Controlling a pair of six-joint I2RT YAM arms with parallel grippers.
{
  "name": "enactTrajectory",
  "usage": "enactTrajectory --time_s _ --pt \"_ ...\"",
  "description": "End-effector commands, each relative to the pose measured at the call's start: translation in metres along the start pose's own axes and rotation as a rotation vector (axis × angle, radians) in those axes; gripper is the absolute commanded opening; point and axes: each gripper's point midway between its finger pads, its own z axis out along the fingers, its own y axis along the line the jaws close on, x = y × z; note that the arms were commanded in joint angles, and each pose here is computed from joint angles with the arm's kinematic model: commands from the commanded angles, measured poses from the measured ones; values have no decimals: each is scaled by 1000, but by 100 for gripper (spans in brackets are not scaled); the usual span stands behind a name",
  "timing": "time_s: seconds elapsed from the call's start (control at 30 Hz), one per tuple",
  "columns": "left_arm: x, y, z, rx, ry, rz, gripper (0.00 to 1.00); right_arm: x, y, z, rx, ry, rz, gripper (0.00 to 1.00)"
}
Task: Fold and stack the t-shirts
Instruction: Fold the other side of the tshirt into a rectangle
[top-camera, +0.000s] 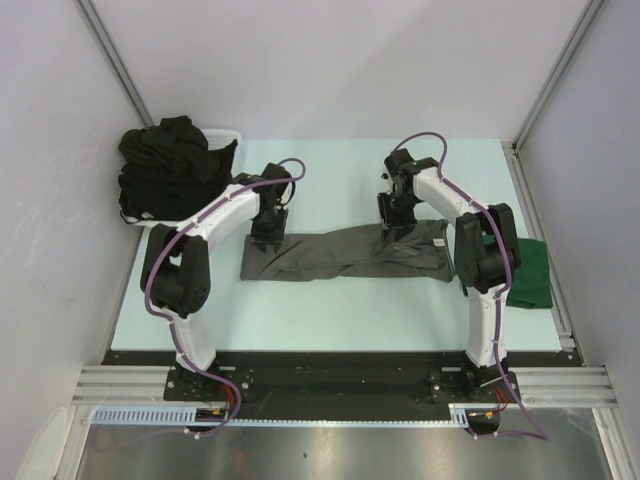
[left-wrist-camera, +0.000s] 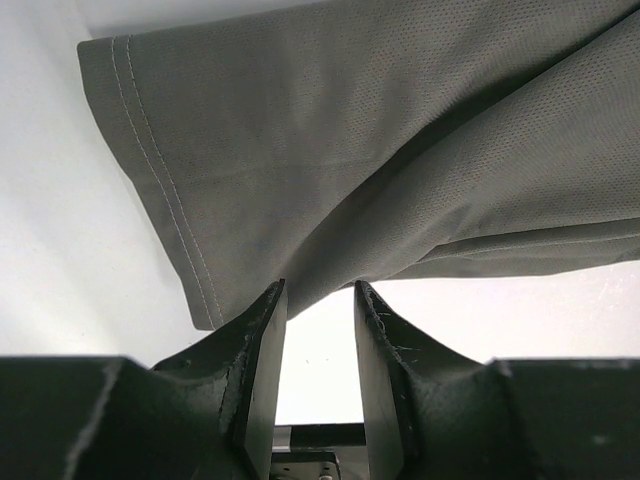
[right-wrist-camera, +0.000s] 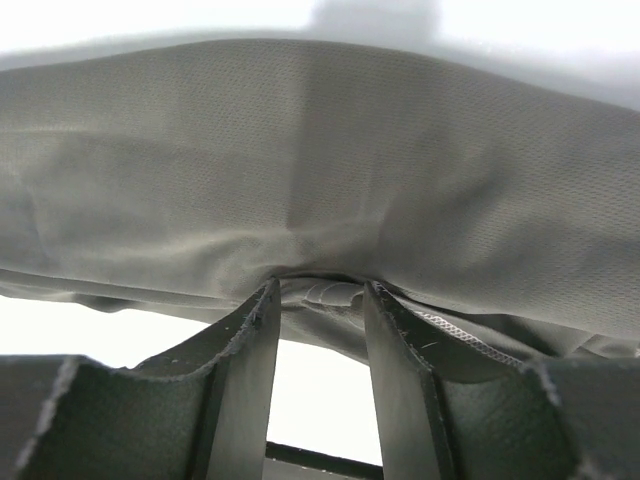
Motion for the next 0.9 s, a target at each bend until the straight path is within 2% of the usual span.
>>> enactTrajectory --time_s 0.0,0.53,0.63,0.87 --pt "0 -3 -12 16 -32 -13 38 1 3 2 12 -8 -25 43" --pt "-1 -3 -13 17 -33 -9 38 9 -13 9 83 16 -47 40" --pt "-2 -2 -15 14 -37 -8 38 9 -12 12 79 19 -46 34" --pt "-4 -2 -16 13 -39 -6 38 12 -11 13 70 32 -43 13"
